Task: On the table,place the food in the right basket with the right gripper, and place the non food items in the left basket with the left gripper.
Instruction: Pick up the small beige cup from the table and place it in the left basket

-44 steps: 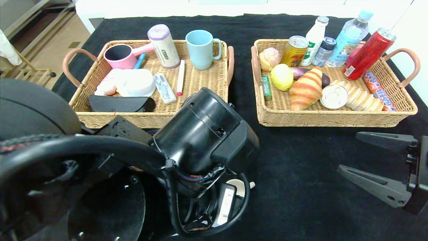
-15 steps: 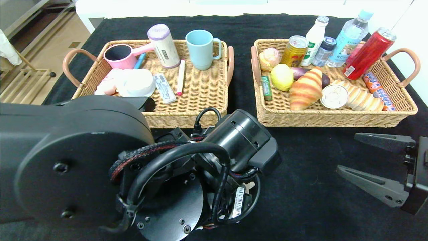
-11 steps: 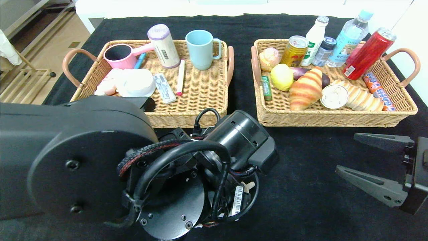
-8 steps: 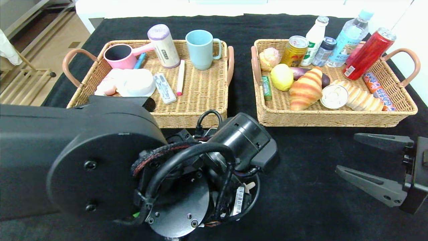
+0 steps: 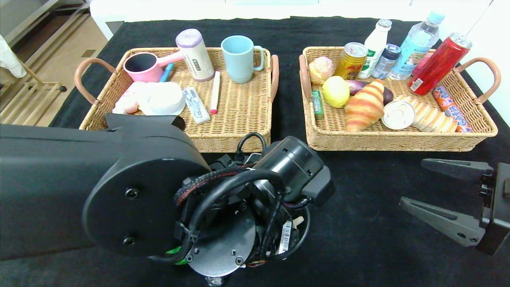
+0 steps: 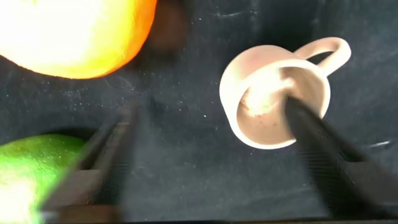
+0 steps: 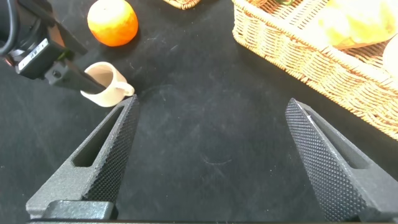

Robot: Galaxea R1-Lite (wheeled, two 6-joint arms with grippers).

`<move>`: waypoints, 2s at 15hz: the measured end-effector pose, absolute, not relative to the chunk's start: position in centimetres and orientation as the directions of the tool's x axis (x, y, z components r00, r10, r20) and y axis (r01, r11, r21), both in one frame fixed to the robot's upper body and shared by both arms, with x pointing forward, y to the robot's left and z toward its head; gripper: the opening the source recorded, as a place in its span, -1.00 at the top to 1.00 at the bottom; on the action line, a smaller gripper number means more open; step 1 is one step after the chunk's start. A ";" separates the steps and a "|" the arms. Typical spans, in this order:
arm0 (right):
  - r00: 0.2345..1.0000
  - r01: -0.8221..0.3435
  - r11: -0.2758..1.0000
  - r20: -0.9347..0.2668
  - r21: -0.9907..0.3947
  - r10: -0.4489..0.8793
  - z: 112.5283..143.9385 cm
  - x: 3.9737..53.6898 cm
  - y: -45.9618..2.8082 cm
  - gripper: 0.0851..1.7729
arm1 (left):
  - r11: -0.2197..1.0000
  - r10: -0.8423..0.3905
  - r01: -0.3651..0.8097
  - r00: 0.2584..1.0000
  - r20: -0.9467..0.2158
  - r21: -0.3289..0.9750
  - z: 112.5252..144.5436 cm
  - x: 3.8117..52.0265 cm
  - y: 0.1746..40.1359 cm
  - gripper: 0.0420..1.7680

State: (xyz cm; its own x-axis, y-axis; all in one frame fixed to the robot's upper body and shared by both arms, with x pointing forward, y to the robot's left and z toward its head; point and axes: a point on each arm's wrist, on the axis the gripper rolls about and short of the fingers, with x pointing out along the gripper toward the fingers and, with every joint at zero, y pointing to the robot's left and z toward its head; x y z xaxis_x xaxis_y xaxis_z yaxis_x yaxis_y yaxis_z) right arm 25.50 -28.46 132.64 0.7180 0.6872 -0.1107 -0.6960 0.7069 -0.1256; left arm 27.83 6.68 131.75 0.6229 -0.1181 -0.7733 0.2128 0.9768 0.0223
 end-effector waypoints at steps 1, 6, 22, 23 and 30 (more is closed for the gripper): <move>0.718 -0.696 0.707 -0.110 -0.126 0.687 132.6 25.5 -28.5 -0.93 | 0.977 -0.117 0.211 0.623 -0.773 0.023 131.7 27.9 6.7 -0.51; 0.718 -0.696 0.707 -0.112 -0.125 0.687 132.6 25.5 -28.5 -0.93 | 0.977 -0.115 0.210 0.622 -0.774 0.024 131.7 27.9 6.8 0.18; 0.717 -0.697 0.706 -0.116 -0.123 0.687 132.5 25.6 -28.4 -0.93 | 0.978 -0.104 0.206 0.617 -0.780 0.032 131.4 28.1 6.7 0.92; 0.717 -0.697 0.706 -0.115 -0.123 0.687 132.5 25.6 -28.4 -0.93 | 0.978 -0.108 0.209 0.619 -0.778 0.030 131.5 28.1 6.8 0.92; 0.715 -0.699 0.705 -0.120 -0.122 0.688 132.4 25.5 -28.4 -0.93 | 0.971 -0.180 0.236 0.646 -0.742 -0.030 134.4 26.6 8.4 0.92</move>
State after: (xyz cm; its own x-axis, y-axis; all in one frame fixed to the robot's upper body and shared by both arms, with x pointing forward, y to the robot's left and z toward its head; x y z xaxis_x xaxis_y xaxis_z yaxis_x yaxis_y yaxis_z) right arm 25.54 -28.42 132.39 0.7155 0.6883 -0.1197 -0.6986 0.7050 -0.1221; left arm 26.56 8.40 134.37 0.6462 -0.1801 -0.7416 0.2361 0.9713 -0.0302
